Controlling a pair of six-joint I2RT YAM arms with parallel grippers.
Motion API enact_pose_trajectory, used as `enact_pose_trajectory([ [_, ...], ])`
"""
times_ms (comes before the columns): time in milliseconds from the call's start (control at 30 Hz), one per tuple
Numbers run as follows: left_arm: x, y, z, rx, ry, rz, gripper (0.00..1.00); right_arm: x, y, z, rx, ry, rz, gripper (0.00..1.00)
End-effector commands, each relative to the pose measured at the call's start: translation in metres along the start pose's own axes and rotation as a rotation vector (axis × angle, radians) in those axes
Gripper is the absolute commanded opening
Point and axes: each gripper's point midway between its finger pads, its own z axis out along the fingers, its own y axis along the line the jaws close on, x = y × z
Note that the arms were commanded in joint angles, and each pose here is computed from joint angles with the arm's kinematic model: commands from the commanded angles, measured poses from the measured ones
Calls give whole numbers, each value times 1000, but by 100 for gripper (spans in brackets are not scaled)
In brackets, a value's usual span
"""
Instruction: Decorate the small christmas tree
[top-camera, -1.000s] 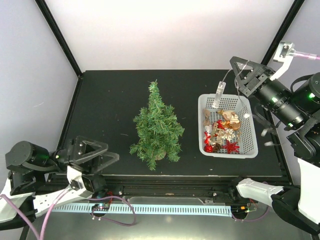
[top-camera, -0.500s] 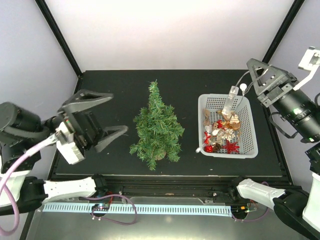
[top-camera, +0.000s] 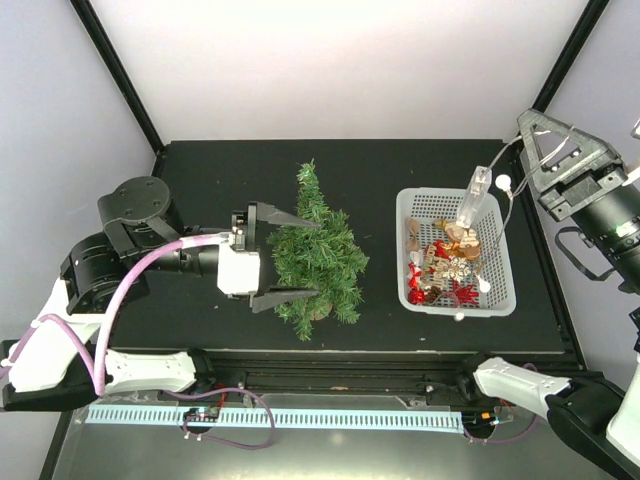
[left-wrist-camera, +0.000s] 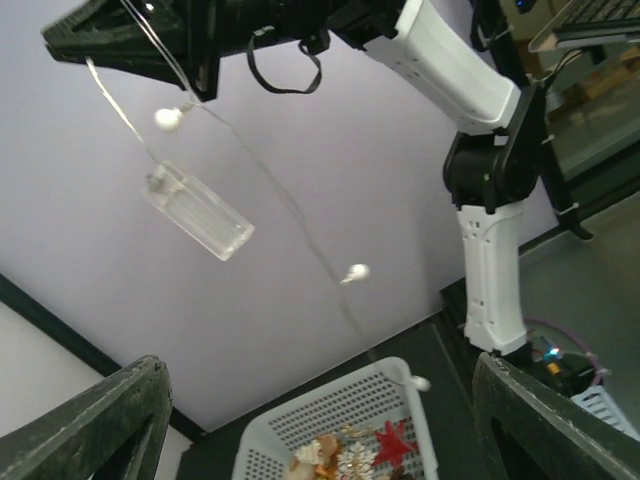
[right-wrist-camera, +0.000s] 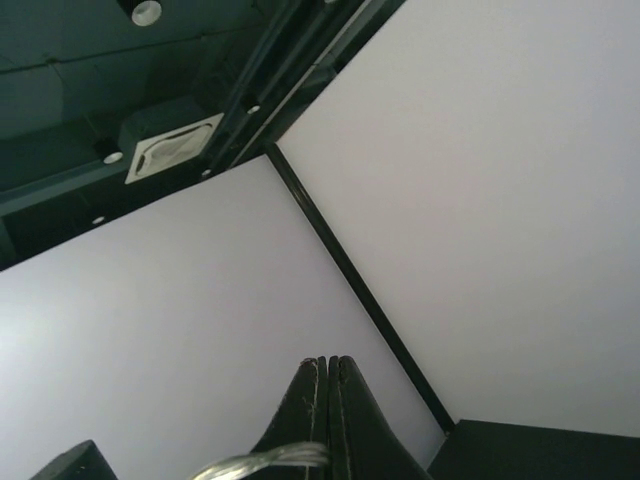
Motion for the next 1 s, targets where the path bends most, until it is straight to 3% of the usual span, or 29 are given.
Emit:
enact_pose_trajectory([
  [0,-4,-8,11,71,-51,-93,82,-26,29,-6,-115,-81,37,1],
  [267,30,-16,58,198,-2,-271,83,-52,51,-21,-194,-169,82,1],
  [467,84,-19,105,242,117,-429,82,-68,63,-34,-245,-233,117,1],
  [800,138,-86,144,570,178,-539,83,-82,72,-43,-288,-291,152,1],
  [967,163,-103,170,625,173,-568,83,-83,71,-41,-287,-295,161,1],
])
